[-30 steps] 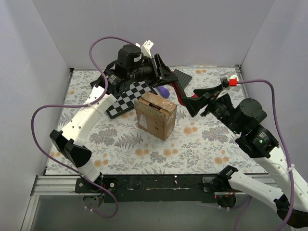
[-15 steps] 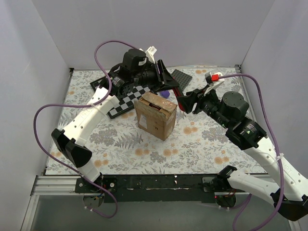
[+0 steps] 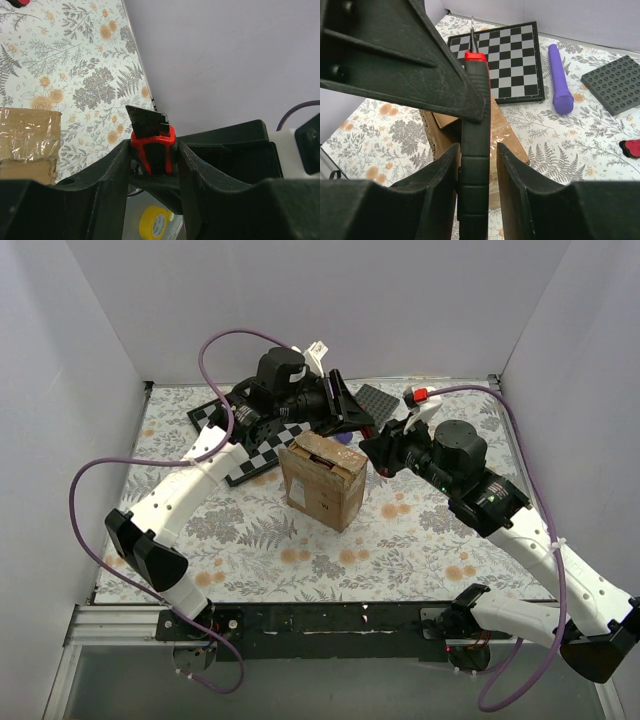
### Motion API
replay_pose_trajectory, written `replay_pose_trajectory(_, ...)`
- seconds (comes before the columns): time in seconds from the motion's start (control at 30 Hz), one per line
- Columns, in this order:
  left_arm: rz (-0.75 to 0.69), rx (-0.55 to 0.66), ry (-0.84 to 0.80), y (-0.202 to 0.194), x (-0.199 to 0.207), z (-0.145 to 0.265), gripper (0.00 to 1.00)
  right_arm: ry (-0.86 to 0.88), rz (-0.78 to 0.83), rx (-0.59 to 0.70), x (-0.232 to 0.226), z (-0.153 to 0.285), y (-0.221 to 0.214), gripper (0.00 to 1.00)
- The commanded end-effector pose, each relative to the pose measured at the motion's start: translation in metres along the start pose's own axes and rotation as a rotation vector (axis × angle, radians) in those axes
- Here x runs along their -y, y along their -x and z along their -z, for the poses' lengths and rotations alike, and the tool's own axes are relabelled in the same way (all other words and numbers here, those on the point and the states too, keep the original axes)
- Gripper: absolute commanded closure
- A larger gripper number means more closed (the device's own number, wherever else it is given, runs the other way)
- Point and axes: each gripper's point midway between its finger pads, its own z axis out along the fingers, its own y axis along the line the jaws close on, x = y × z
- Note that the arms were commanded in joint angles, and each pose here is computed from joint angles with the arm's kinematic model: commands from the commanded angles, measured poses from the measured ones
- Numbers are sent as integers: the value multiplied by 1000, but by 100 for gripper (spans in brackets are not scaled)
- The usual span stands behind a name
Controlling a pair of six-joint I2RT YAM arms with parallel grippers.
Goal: Unpack the express box
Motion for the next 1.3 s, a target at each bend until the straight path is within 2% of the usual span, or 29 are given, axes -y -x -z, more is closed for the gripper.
replay_pose_trajectory(0.0,-34,40,-90,1,32,30,100,9,-24,81,-5,6,31,60)
replay_pose_trajectory(0.23,-30,38,-93,-3,27,30,100,22,-37,120,-8,13,37,88)
replay_pose_trajectory(0.27,-30,37,-92,-3,26,30,100,21,-40,124,-7,14,38,98)
replay_pose_trajectory(0.33,-33,48,-94,-3,26,31,98,25,-40,129,-8,16,39,99)
replay_pose_trajectory(0.37,-31,50,-90,-4,23,31,92,29,-40,130,-9,17,40,99)
replay_pose_trajectory(0.4,-39,53,-95,-4,23,31,71,31,-45,137,-10,19,45,99)
replay_pose_trajectory(0.5,-81,101,-106,3,27,39,48,-2,-72,122,-6,25,45,99)
replay_pose_trajectory(0.53,-96,127,-87,6,24,40,36,-26,-81,129,-1,31,47,99)
replay_pose_trajectory(0.6,-108,223,-46,23,20,50,28,-50,-107,136,2,39,47,99)
replay_pose_trajectory(0.63,-109,254,-30,28,18,54,20,-85,-142,141,9,46,45,99)
replay_pose_trajectory(0.67,-112,305,4,38,11,59,18,-96,-161,141,11,51,42,99)
replay_pose_trajectory(0.77,-142,422,82,57,-1,76,16,-112,-254,108,13,61,25,99)
replay_pose_trajectory(0.83,-156,551,151,74,-14,93,16,-86,-336,78,7,69,12,99)
replay_pose_trajectory(0.9,-233,652,204,84,-21,114,18,-71,-392,34,5,70,-9,99)
replay_pose_trajectory(1.03,-265,755,427,87,-76,133,19,21,-553,11,-10,83,-33,99)
replay_pose_trajectory(1.17,-252,748,530,72,-110,140,21,40,-581,-24,-11,87,-56,99)
replay_pose_trajectory(1.27,-251,751,443,60,-107,142,21,39,-576,-11,-8,92,-63,99)
